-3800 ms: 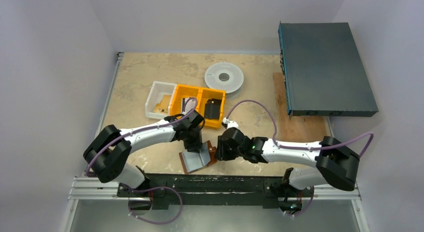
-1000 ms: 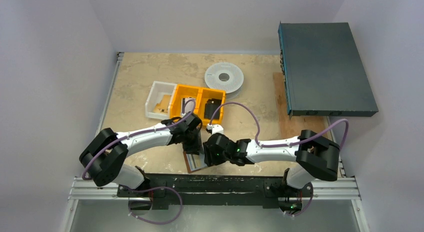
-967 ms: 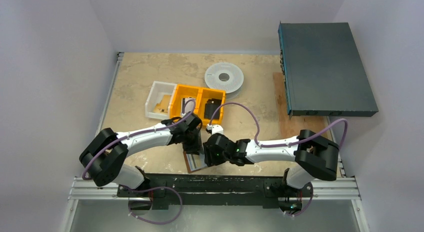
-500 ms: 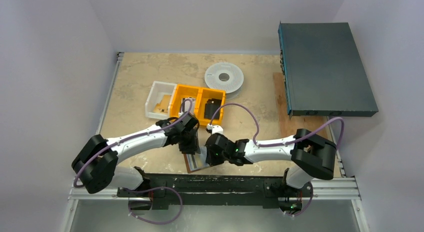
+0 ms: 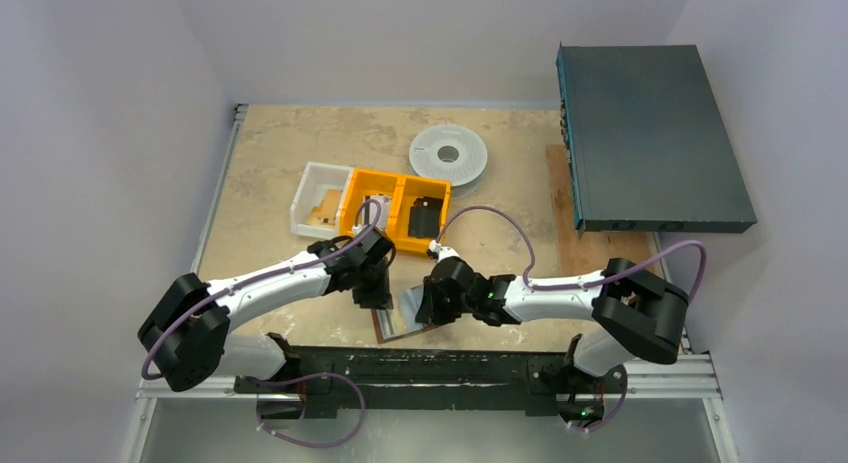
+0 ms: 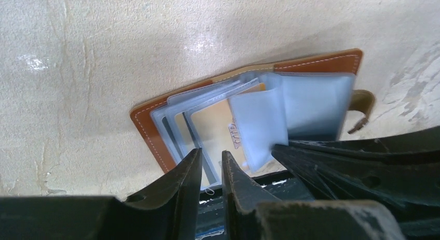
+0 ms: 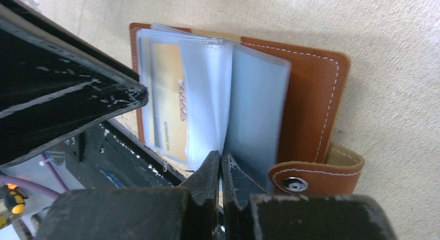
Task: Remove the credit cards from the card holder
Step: Open the card holder at the corner of the board.
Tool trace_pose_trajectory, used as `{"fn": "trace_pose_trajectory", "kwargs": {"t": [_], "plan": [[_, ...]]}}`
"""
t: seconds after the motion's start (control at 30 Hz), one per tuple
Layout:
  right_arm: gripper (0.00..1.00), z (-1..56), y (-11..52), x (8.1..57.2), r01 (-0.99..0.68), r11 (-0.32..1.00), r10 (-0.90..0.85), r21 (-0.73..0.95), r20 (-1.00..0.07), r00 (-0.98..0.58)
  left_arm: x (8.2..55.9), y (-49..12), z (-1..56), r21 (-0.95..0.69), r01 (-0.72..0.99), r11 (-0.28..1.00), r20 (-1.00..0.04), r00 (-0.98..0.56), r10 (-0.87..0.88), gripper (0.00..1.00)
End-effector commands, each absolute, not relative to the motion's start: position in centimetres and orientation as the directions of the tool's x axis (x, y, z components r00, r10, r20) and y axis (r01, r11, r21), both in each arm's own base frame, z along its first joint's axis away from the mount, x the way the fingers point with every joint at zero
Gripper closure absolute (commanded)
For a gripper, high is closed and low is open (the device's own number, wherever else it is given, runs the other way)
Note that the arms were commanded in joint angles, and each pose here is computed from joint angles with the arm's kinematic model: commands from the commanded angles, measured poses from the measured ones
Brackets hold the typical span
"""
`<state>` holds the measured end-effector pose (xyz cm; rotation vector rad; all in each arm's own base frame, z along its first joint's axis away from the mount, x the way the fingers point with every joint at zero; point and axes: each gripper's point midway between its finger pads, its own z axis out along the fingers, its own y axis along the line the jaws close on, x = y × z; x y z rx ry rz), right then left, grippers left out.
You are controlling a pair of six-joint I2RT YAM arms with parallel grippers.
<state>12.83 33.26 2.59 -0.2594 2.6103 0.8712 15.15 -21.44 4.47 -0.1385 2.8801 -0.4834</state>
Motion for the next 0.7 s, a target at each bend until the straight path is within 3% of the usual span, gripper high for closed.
{"fn": "trace_pose_trajectory", "kwargs": {"t": [0.0,0.67], "plan": [[1.0,5.0,34.1,13.2,-0.293,0.714,-0.013,0.636,-0.407,-0.913,15.6,-21.6,4.4,-0.314,-0.025,0.949,-0.215,-0.972,-0.097,0.81],[1.0,5.5,36.2,13.5,-0.181,0.511,0.007,0.84,-0.215,-0.977,16.3,-20.1,5.6,-0.225,0.001,0.974,-0.27,-0.961,-0.062,0.84]]}}
